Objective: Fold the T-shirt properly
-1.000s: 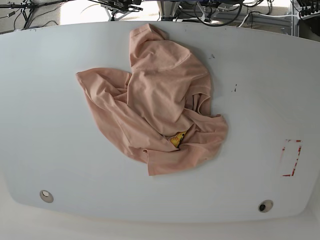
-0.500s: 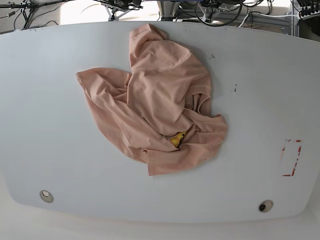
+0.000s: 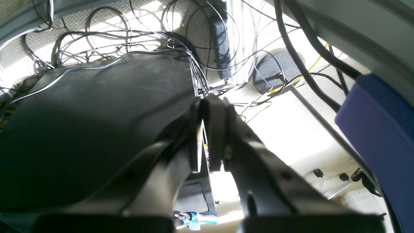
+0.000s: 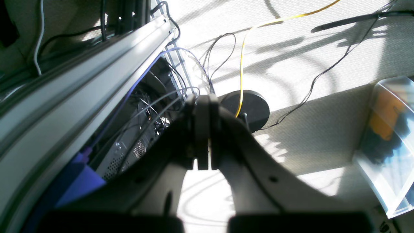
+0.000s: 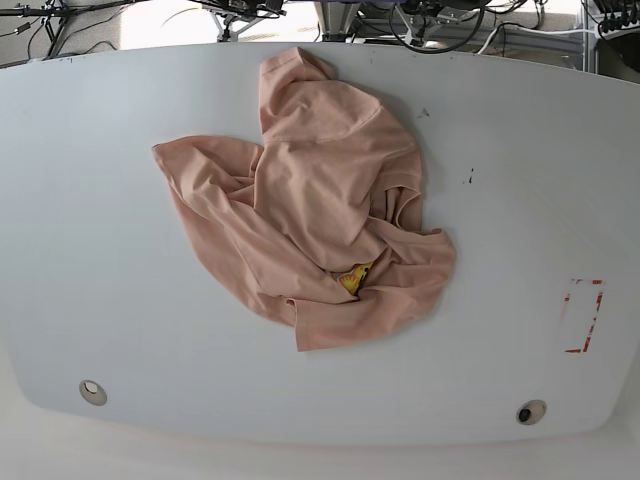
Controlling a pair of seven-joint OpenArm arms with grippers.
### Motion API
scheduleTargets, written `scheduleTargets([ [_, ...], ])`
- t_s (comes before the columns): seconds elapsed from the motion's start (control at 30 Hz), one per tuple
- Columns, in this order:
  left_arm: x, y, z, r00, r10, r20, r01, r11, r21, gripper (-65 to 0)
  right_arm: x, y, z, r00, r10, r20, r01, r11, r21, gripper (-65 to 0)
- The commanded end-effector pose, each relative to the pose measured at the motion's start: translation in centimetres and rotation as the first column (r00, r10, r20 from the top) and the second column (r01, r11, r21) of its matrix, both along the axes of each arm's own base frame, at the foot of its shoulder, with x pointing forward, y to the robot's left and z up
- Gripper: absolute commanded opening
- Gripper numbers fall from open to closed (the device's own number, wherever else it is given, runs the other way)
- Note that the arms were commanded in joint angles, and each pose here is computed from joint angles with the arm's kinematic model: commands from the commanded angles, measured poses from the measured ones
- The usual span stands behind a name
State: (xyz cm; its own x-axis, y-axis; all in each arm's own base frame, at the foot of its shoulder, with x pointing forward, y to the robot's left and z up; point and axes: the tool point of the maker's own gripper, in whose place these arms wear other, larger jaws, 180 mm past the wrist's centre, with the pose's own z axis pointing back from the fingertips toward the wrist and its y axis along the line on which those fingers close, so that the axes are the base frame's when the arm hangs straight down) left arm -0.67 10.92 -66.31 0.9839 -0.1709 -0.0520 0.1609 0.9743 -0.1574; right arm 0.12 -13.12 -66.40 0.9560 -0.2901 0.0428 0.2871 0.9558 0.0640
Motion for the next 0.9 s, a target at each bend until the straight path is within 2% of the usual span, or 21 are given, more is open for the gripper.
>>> scheduleTargets([
  [0.0, -0.5, 0.0, 0.0, 1.000, -0.004, -0.010, 0.004, 1.000, -0.002, -62.3, -0.2, -0.3, 0.0, 1.000, 0.005, 0.003, -0.005, 1.000, -0.008, -65.0],
  [0.27, -1.1, 0.7, 0.0, 1.000, -0.002, -0.005, 0.002, 1.000, 0.009, -62.7, -1.3, -0.3, 0.1, 1.000, 0.026, 0.014, -0.026, 1.000, -0.012, -65.0],
  [0.6, -1.6, 0.6, 0.0, 1.000, -0.006, -0.015, 0.006, 1.000, 0.007, -62.9, -0.8, 0.0, 0.3, 0.997, 0.060, 0.046, -0.060, 0.998, -0.010, -65.0],
  [0.87, -0.9, 0.5, 0.0, 1.000, 0.001, -0.002, -0.001, 1.000, 0.003, -62.9, -0.2, -0.3, 0.2, 0.999, 0.025, 0.042, -0.025, 1.000, -0.012, -65.0],
])
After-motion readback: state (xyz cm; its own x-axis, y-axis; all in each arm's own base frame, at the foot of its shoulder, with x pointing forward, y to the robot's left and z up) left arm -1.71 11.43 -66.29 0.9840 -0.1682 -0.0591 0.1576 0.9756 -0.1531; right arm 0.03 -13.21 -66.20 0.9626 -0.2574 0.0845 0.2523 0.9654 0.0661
